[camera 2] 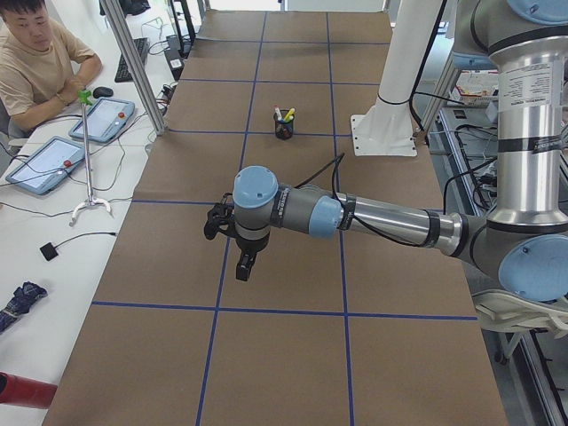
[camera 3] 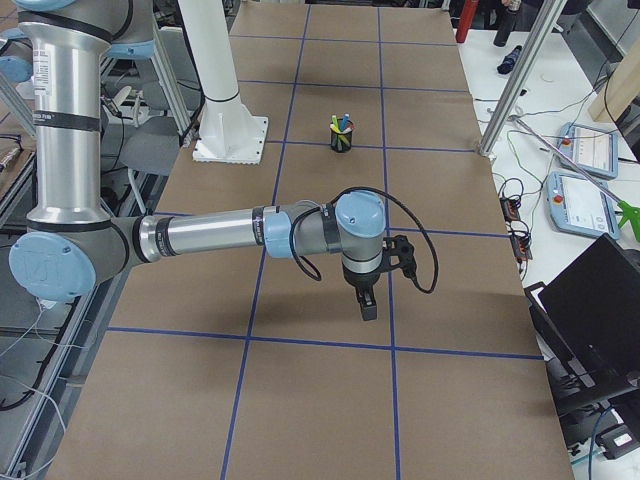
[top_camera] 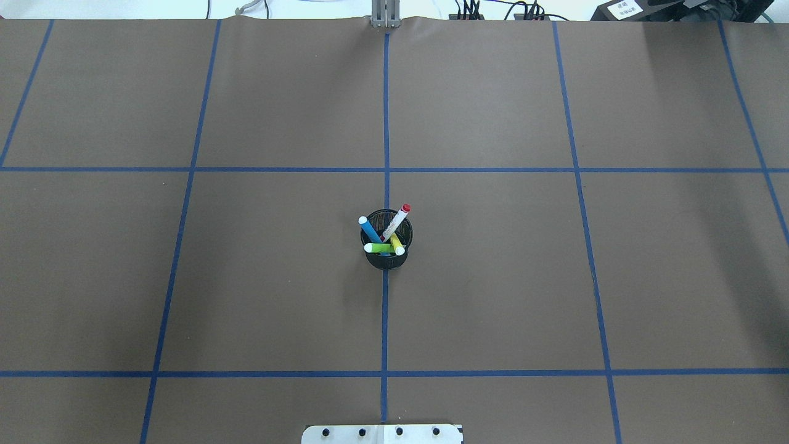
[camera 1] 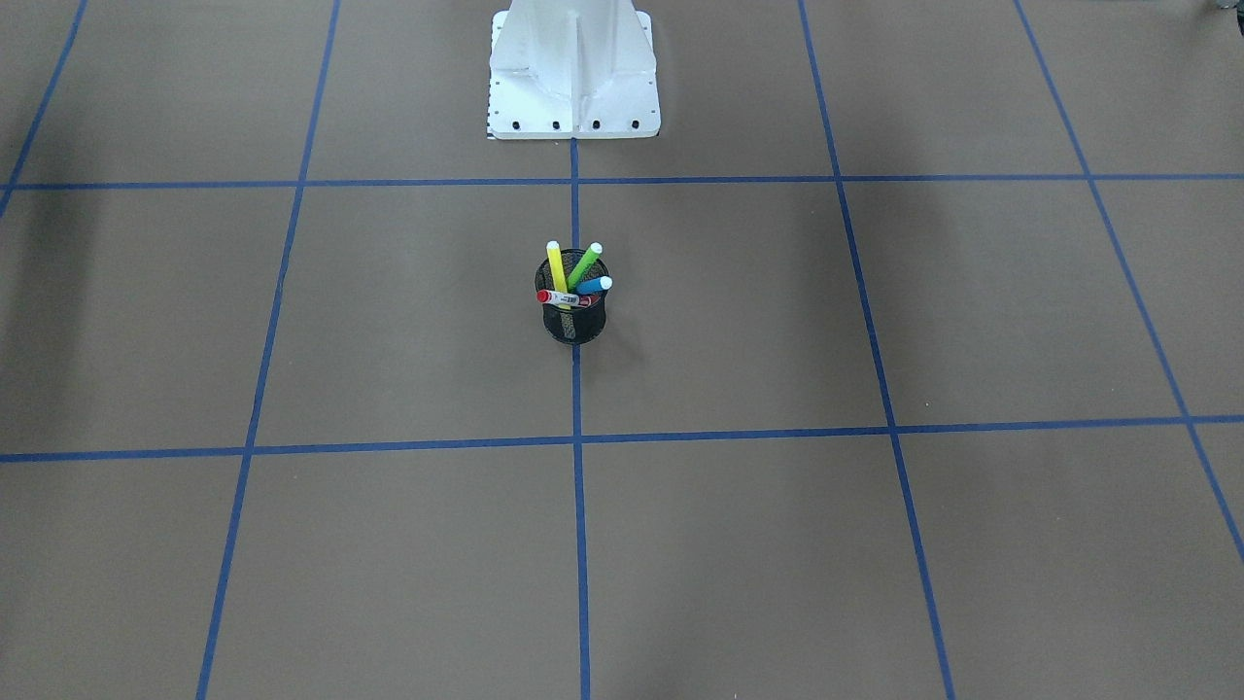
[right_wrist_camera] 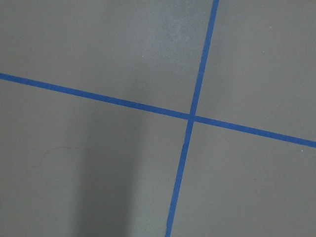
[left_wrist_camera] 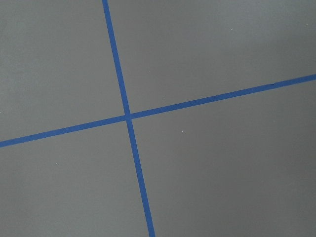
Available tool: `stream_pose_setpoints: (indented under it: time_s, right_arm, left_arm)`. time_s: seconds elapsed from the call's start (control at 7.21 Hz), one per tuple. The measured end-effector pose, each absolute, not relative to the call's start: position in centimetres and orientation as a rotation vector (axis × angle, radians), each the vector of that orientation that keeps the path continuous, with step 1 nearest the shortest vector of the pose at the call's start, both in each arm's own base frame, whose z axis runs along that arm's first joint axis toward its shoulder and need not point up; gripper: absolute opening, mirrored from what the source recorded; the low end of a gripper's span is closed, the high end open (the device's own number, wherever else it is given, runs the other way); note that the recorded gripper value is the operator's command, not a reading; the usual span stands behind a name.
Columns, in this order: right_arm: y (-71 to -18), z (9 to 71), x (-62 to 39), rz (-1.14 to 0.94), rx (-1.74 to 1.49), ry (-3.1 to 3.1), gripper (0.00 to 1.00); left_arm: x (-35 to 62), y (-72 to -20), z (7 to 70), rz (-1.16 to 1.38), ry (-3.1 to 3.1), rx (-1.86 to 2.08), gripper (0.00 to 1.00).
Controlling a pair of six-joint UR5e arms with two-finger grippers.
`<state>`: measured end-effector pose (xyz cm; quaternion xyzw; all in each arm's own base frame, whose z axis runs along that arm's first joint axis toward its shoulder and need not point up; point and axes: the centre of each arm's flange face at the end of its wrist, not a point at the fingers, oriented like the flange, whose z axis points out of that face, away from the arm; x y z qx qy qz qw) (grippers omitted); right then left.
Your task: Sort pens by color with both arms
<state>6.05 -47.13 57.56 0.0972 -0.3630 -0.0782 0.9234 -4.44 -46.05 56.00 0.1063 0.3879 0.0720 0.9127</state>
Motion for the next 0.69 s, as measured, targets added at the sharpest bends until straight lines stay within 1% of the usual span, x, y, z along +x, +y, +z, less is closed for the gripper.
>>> stream_pose_setpoints:
  time_s: [0.55,0.69]
  right_arm:
    - [-47.9,56.0,6.1,-0.209,0.335,-0.734,1.0]
    - [-48.1,55.4,6.0,-0.223,0.37,-0.732,1.0]
  left_arm:
    - [-4.5,-46.1,55.3,0.155,0.797,0.234,1.0]
    - [-4.5,-46.0,54.2,0.163,0.795,0.254,1.0]
